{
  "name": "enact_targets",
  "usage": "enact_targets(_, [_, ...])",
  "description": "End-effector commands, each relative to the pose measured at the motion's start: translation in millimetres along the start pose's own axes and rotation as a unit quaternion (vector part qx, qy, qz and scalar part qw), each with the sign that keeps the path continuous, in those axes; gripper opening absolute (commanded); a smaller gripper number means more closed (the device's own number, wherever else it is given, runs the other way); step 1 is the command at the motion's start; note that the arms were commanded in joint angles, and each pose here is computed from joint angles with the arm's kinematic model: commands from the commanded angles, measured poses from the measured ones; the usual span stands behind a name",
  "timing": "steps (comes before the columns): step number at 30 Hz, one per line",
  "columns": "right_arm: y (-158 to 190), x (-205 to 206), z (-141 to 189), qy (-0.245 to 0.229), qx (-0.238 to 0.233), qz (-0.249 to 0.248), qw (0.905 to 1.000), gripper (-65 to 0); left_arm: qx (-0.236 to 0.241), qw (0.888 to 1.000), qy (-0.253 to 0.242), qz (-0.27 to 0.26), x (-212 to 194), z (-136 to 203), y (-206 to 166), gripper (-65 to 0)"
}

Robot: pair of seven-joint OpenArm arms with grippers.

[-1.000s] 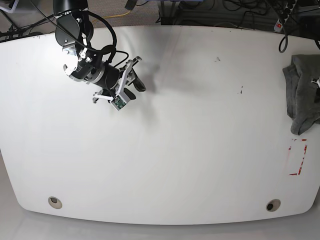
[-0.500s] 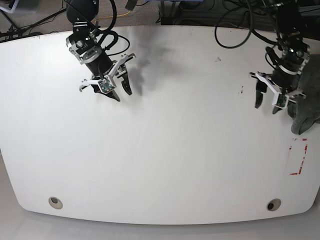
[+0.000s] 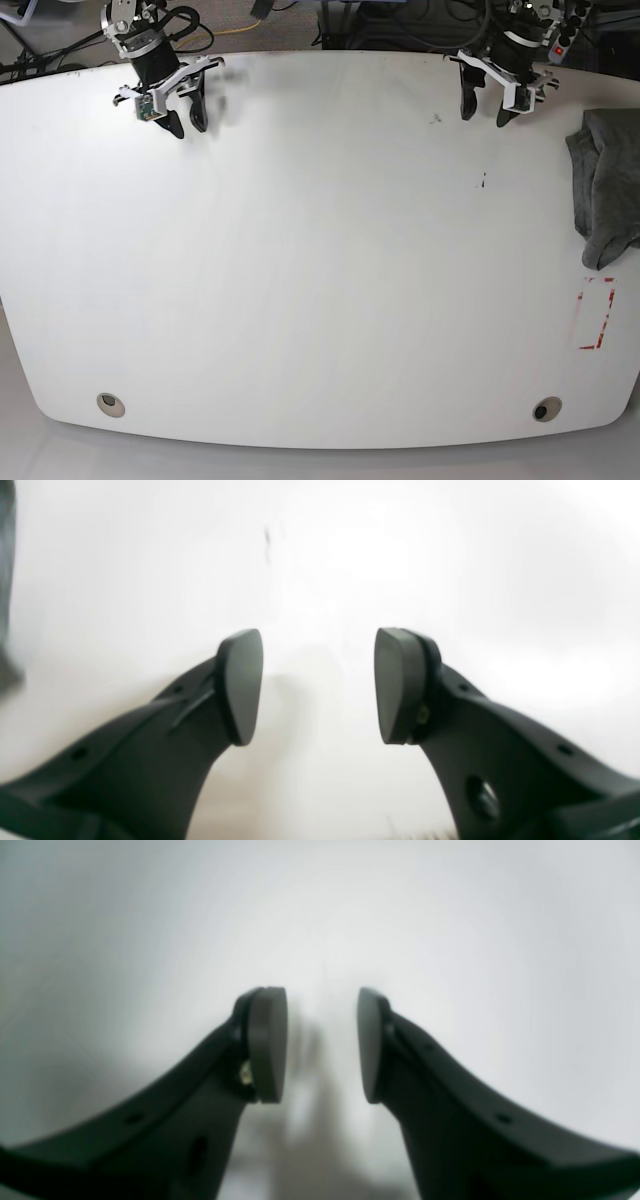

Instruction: Fold the T-shirt properly

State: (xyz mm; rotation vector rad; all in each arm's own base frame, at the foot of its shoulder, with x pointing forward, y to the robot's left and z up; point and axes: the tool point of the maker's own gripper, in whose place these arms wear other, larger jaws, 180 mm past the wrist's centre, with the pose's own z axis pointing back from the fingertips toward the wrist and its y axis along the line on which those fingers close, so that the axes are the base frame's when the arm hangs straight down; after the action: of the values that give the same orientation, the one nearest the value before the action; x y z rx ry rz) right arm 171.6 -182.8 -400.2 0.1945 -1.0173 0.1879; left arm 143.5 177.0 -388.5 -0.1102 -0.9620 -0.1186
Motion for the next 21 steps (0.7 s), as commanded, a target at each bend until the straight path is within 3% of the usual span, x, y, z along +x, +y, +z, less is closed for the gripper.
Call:
enact_targets(1, [-0.9, -2.5, 17.1, -0.007, 0.0, -0.021, 0.9998, -43.4, -0.001, 1.0, 0.003, 0.005, -5.3, 17.9, -4.6, -33.1])
enact_targets(6, [4.2, -29.0, 44.7, 0.03, -0.005, -0.043, 0.9986, -43.4, -0.003, 0.998, 0.058, 0.012, -38.2, 49.0, -10.9, -33.1])
enact_targets(12, [22.2, -76.1, 92.9, 0.108, -0.001, -0.069, 0.9917, -43.4, -0.007, 0.99, 0.137, 0.022, -80.8, 95.5, -18.9, -33.1])
enact_targets(16, [36.4, -105.2, 121.6, 0.16, 0.006, -0.085, 0.9835, -43.4, -0.007, 0.981, 0.189, 0.043, -115.2, 119.2, -22.9, -33.1])
enact_targets(21, [59.5, -158.7, 148.0, 0.232, 0.02, -0.125, 0.9643, -43.4, -0.008, 0.968, 0.238, 0.078, -160.7, 128.4, -24.3, -33.1])
